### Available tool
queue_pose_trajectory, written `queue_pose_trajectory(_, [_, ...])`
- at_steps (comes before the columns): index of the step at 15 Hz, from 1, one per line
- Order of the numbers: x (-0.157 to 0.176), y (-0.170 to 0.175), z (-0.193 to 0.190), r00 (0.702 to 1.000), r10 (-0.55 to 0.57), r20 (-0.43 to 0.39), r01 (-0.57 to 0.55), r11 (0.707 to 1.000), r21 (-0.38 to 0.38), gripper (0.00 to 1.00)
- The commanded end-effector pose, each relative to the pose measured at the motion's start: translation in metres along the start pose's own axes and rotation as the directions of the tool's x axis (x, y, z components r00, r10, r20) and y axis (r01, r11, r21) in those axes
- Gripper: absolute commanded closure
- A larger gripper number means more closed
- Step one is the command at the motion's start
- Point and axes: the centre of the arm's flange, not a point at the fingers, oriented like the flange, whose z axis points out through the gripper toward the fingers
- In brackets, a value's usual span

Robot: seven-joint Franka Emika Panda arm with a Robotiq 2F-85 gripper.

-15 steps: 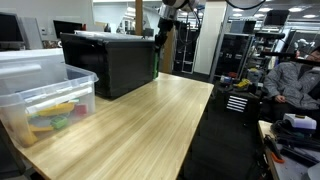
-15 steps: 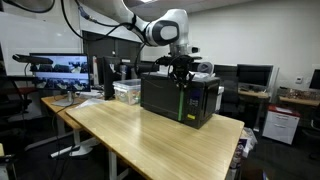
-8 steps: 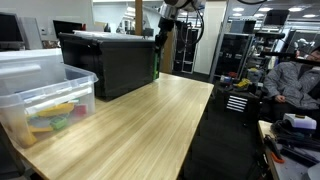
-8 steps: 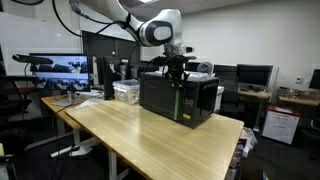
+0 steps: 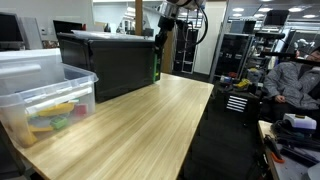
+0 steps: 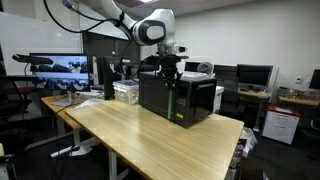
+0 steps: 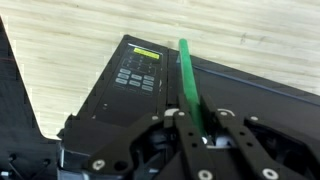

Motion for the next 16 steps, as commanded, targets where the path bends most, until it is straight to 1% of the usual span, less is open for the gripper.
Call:
queue_pose_trajectory(1, [-0.017, -0.053, -0.014, 0.996, -0.084, 0.012, 0.083, 0.994, 0.073, 0.92])
queue_pose_trajectory(4, [-0.021, -0.066, -0.017, 0.993, -0.119, 0.012, 0.118, 0.99, 0.084, 0.92])
queue_pose_trajectory(6, [-0.023, -0.08, -0.018, 0.986, -0.165, 0.012, 0.163, 0.981, 0.103, 0.92])
queue_pose_trajectory(10, [-0.027, -0.108, -0.025, 0.959, -0.282, 0.007, 0.28, 0.952, 0.121, 0.92])
queue_pose_trajectory(13, [-0.031, -0.124, -0.027, 0.939, -0.344, 0.008, 0.34, 0.931, 0.136, 0.92])
queue_pose_trajectory(16, [-0.034, -0.128, -0.029, 0.935, -0.356, 0.014, 0.35, 0.926, 0.139, 0.92])
